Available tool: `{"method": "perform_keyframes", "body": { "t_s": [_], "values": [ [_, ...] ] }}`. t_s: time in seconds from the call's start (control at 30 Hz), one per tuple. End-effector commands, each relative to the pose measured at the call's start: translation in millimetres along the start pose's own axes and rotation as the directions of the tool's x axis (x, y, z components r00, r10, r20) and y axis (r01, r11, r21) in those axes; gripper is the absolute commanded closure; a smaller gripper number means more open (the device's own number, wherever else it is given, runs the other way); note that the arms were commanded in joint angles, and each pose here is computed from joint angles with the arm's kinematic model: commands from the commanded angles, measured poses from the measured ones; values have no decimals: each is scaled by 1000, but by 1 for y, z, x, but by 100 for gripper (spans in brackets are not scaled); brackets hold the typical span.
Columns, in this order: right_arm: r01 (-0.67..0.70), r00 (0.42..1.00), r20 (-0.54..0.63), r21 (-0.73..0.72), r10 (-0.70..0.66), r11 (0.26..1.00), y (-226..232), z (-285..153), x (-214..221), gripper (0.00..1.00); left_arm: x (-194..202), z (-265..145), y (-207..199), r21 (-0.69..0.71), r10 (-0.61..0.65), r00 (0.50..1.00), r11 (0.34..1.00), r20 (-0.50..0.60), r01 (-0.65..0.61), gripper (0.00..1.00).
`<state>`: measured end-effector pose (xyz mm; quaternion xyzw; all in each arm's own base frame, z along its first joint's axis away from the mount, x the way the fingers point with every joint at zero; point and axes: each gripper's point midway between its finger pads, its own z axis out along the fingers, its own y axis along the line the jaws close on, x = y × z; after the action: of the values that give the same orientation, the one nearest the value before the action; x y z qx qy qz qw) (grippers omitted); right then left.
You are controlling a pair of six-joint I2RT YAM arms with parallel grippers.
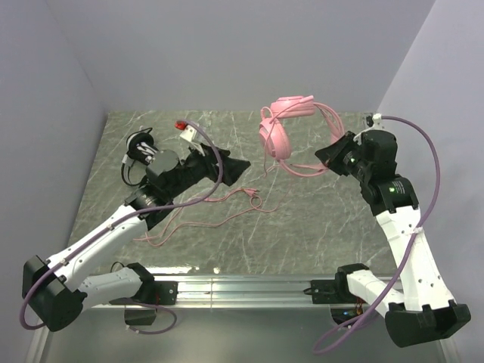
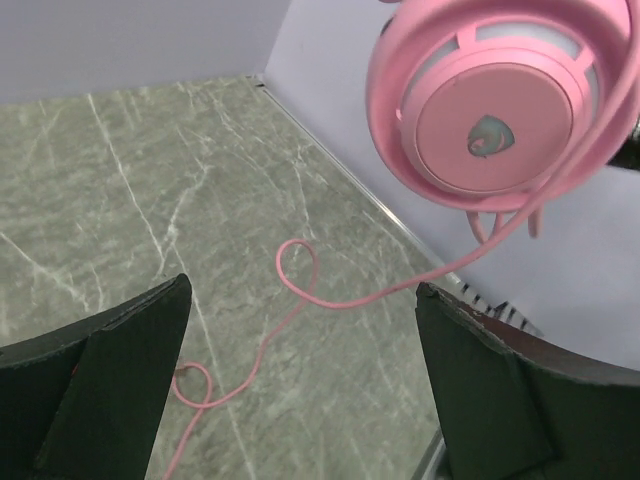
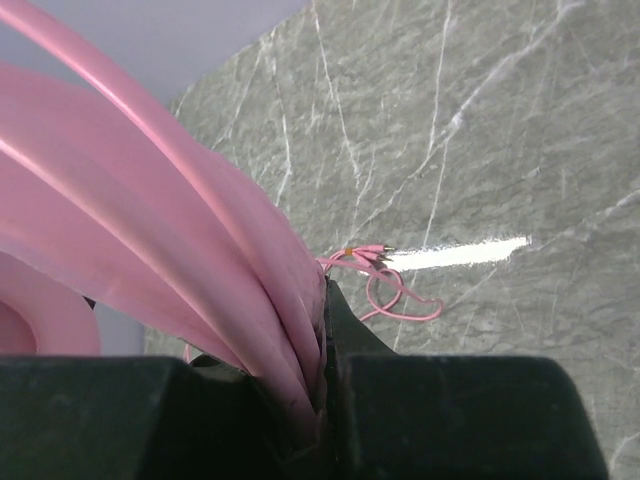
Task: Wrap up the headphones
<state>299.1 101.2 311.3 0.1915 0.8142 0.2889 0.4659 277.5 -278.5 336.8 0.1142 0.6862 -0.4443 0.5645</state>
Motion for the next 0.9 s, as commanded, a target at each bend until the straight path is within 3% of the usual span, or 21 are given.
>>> {"method": "perform_keyframes", "body": {
  "t_s": [0.0,0.07,0.17,0.33,0.5,0.77,0.87],
  "values": [
    [41,991,130,-174,-18,984,51,-19,-39,100,-34,-7,-31,116,204,974,970,101,-215,1],
    [47,991,129,-187,-23,981,56,-22,-41,100,-42,-16,-45,181,318,930,919,181,-350,1],
    [47,990,140,-228,-15,973,68,-30,-47,100,-27,-22,-60,298,399,890,841,223,-451,1],
    [23,989,149,-269,18,963,80,-41,-52,100,2,-9,-86,522,411,882,713,229,-468,1],
    [15,985,169,-283,35,959,87,-54,-58,100,31,24,-96,582,439,881,676,176,-452,1],
    [6,968,246,-197,44,980,76,-60,-73,100,40,56,-121,650,423,881,613,211,-450,1],
    [-20,964,259,-175,66,984,70,-58,-75,100,42,64,-126,647,398,888,618,232,-447,2]
  ]
}}
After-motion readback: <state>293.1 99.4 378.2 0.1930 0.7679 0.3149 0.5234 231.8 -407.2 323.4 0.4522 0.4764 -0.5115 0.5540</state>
